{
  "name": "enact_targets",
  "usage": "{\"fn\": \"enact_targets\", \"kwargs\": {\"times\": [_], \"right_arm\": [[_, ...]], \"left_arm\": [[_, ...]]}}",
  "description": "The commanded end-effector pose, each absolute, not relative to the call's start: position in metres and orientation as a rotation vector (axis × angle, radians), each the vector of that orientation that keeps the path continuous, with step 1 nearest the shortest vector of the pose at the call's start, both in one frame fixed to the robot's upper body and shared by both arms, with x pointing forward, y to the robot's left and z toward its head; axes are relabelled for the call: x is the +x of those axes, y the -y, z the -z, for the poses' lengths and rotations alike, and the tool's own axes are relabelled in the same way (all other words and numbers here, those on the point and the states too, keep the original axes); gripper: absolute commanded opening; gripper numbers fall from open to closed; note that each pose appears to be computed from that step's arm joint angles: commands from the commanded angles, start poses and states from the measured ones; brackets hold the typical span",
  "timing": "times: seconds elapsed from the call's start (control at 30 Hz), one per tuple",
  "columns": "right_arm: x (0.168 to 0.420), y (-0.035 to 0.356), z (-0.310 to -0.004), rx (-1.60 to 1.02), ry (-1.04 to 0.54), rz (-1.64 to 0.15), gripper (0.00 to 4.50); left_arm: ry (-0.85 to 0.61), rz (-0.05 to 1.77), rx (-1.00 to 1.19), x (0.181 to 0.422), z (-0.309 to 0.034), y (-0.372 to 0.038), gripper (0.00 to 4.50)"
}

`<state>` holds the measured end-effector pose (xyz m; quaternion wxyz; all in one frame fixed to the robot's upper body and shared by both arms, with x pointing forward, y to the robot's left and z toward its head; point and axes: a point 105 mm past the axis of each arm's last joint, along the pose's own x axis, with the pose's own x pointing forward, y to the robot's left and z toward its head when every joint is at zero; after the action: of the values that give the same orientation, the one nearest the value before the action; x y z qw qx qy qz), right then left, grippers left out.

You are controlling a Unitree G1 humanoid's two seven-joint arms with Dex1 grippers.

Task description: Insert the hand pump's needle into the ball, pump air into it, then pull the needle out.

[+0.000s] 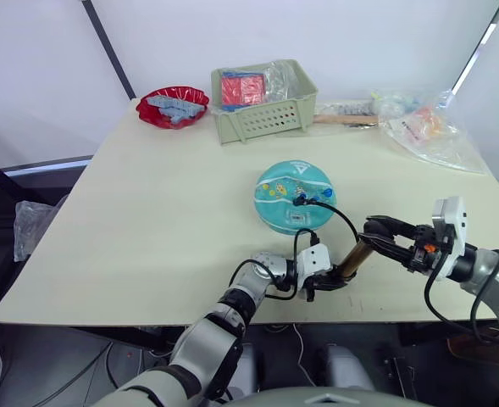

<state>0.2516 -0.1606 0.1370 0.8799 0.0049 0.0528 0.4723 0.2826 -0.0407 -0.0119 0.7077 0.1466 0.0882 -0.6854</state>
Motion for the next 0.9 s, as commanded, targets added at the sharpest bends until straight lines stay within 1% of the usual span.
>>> {"fn": "enact_targets", "kwargs": {"times": [0.03, 0.23, 0.37, 0.53, 0.6, 0.77, 0.9], "right_arm": [[0.252, 0.169, -0.148, 0.011, -0.095, -0.969, 1.65], [0.253, 0.185, -0.211, 0.013, 0.061, -0.963, 1.65], [0.250, 0.191, -0.241, 0.013, 0.108, -0.977, 1.65], [0.244, 0.202, -0.290, -0.013, 0.184, -0.985, 1.65], [0.242, 0.205, -0.306, -0.023, 0.206, -0.983, 1.65], [0.236, 0.212, -0.333, -0.033, 0.247, -0.980, 1.65], [0.232, 0.212, -0.344, -0.052, 0.251, -0.988, 1.65]], "left_arm": [[-0.270, 1.575, 0.309, 0.265, 0.029, 0.040, 1.03], [-0.271, 1.594, 0.308, 0.262, 0.028, 0.044, 1.03], [-0.277, 1.608, 0.310, 0.260, 0.029, 0.045, 1.03], [-0.286, 1.616, 0.317, 0.259, 0.030, 0.045, 1.03], [-0.290, 1.617, 0.318, 0.259, 0.031, 0.044, 1.03], [-0.298, 1.619, 0.321, 0.260, 0.032, 0.043, 1.03], [-0.306, 1.625, 0.322, 0.260, 0.032, 0.043, 1.03]]}}
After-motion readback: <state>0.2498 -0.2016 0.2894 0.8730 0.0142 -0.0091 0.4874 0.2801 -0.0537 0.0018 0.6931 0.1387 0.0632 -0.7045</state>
